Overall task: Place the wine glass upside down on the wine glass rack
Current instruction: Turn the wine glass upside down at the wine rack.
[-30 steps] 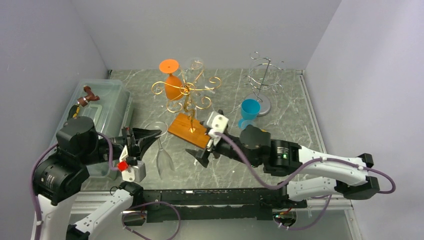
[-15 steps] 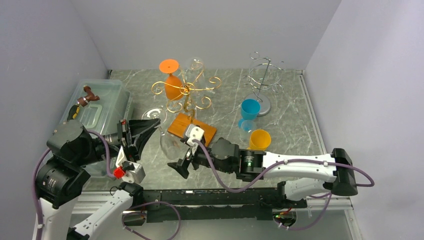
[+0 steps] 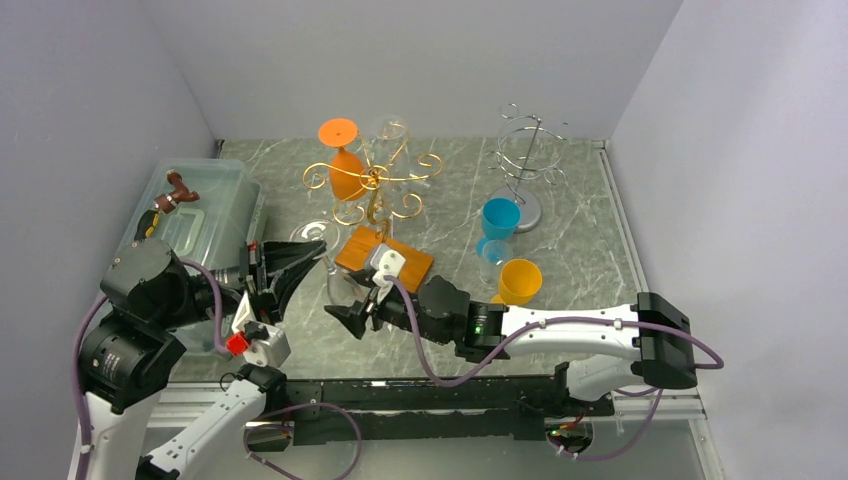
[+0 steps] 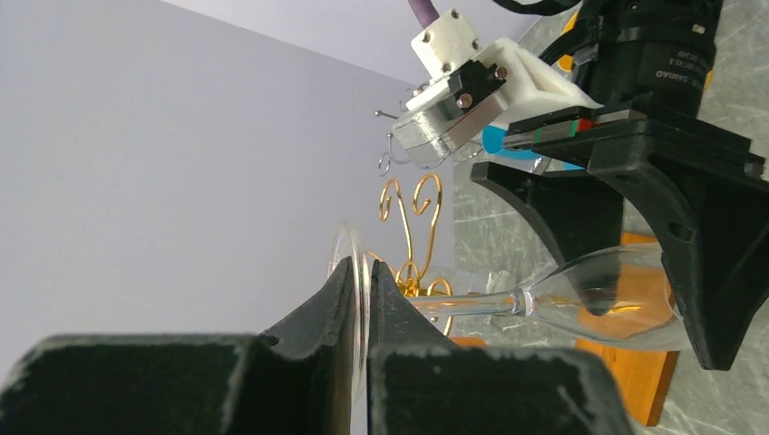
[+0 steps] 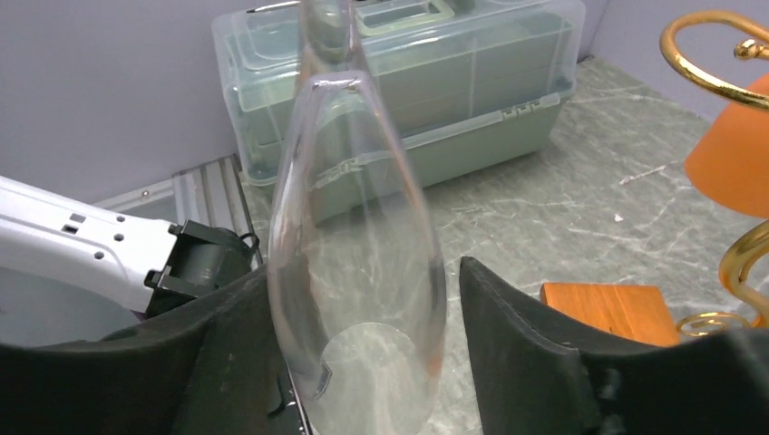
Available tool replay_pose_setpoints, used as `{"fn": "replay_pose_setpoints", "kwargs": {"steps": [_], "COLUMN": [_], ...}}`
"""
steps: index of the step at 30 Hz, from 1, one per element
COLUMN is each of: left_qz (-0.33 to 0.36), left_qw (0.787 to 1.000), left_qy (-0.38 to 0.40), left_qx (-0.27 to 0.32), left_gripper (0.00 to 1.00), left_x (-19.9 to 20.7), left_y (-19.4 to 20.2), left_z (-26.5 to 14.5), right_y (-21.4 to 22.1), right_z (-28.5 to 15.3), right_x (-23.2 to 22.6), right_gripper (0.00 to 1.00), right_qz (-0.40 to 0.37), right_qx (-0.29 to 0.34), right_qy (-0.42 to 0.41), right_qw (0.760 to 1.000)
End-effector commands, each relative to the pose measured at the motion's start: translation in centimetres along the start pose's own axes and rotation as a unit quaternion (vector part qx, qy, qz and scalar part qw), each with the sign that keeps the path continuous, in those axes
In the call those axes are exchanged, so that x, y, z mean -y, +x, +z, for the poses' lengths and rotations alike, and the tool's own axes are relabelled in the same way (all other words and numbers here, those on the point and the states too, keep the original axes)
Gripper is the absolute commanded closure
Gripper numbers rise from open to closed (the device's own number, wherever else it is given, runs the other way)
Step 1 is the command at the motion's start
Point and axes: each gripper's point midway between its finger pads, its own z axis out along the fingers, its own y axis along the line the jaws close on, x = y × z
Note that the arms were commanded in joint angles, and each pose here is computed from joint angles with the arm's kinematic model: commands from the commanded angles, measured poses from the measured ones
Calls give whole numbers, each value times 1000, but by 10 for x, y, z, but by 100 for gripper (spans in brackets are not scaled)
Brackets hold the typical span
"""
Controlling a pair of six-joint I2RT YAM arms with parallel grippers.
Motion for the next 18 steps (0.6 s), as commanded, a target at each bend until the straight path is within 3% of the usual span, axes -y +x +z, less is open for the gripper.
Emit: {"fn": "replay_pose_setpoints", "kwargs": {"steps": [1, 4, 7, 9, 13, 18], "left_qz": [3, -1, -5, -13, -17, -15], "left_qw": [999, 999, 999, 999, 999, 999], "left_qy": [-20, -19, -19, -12, -7, -9], "left_qx": [27, 33, 37, 37, 33, 28], "left_gripper": [100, 100, 98, 70, 28, 17], "left_x": [-12, -11, -9, -6, -2, -6], "left_y": [-12, -12, -12, -10, -4, -2], "left_z": [1, 3, 4, 6, 9, 9], "right_y": [-13, -4, 0, 0, -1, 5], "right_z": [-1, -8, -13, -16, -23, -30], "right_x": [11, 28, 40, 49, 67, 87], "right_gripper": [41, 60, 67, 70, 73, 74], "right_qz": [15, 16, 11, 14, 24, 34], "right_qx": [39, 40, 43, 48, 60, 60], "right_qy": [13, 43, 67, 78, 97, 117], "right_qw": [999, 998, 997, 996, 993, 991]}}
